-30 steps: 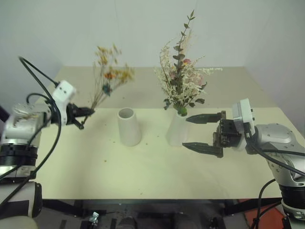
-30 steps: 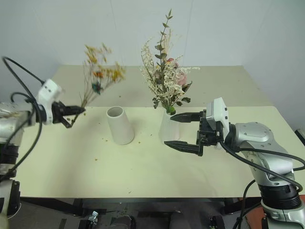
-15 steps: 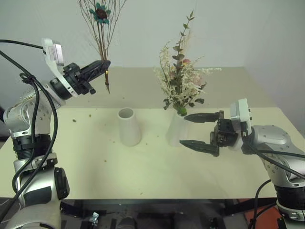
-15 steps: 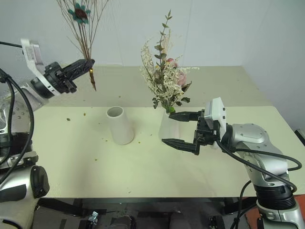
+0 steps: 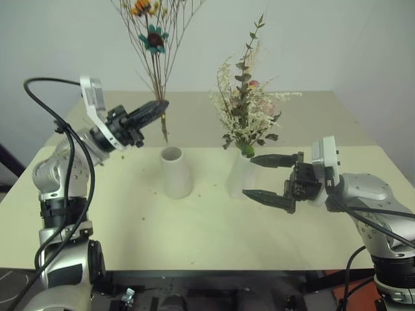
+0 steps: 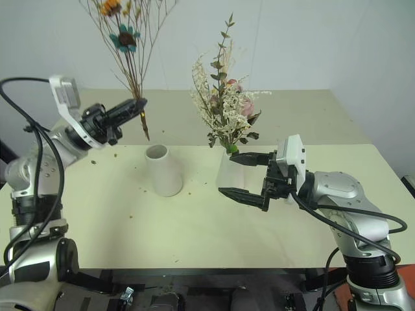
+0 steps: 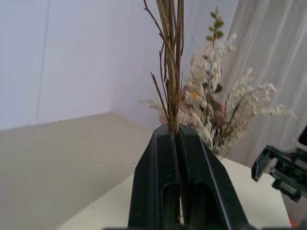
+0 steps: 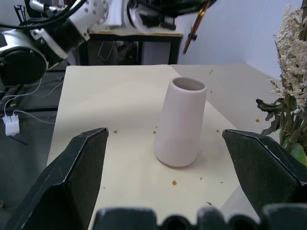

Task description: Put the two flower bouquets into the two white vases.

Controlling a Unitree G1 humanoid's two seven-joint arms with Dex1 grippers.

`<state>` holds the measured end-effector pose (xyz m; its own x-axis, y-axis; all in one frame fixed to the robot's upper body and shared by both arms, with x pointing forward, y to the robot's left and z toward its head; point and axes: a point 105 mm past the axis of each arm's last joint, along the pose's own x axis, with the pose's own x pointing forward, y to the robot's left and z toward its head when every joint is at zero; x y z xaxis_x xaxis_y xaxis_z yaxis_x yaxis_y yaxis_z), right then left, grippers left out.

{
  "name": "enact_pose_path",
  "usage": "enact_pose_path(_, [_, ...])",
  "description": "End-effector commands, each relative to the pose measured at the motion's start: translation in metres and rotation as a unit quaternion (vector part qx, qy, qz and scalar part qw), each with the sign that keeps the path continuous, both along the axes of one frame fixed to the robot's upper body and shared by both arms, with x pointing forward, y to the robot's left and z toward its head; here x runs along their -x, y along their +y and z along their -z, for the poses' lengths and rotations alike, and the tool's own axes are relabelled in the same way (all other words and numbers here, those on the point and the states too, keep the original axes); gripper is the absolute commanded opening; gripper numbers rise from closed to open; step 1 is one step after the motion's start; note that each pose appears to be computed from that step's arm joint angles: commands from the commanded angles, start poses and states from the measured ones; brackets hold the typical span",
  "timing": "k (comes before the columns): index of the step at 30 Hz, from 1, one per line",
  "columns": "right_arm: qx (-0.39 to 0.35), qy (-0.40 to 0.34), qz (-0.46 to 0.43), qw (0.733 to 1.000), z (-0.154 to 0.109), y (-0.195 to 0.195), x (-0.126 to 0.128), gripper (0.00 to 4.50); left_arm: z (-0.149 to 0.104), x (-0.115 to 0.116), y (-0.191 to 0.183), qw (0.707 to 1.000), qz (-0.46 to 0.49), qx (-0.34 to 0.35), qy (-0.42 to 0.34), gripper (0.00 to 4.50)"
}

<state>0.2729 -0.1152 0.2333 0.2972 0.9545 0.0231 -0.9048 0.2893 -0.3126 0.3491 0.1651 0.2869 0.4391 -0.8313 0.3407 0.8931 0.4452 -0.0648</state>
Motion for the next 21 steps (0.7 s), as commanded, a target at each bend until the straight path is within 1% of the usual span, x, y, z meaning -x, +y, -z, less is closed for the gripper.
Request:
enact_pose_path(1, [-0.002,-0.023,0.000,1.000,-0.009,0.001,0.005,4.50,-0.003,0.009,-0.005,0.999,0.007,-0.011,-0.040,0.03])
enact_pose_path(4, [-0.002,-0.022,0.001,1.000,-0.009,0.001,0.004,4.50,0.008,0.008,-0.005,0.999,0.008,-0.016,-0.026,0.03])
enact_pose_path(7, [-0.001,-0.021,0.001,1.000,-0.010,0.001,0.004,4.50,0.015,0.005,-0.006,1.000,0.001,-0.018,-0.023,0.03])
enact_pose_path(17, [-0.001,-0.020,0.003,1.000,-0.010,0.000,0.005,4.50,0.030,-0.002,-0.003,0.999,-0.029,-0.027,-0.019,0.03])
enact_pose_path(21, [-0.003,-0.019,0.002,1.000,-0.010,0.001,0.006,4.50,0.031,-0.008,0.001,0.998,-0.049,-0.019,-0.020,0.03])
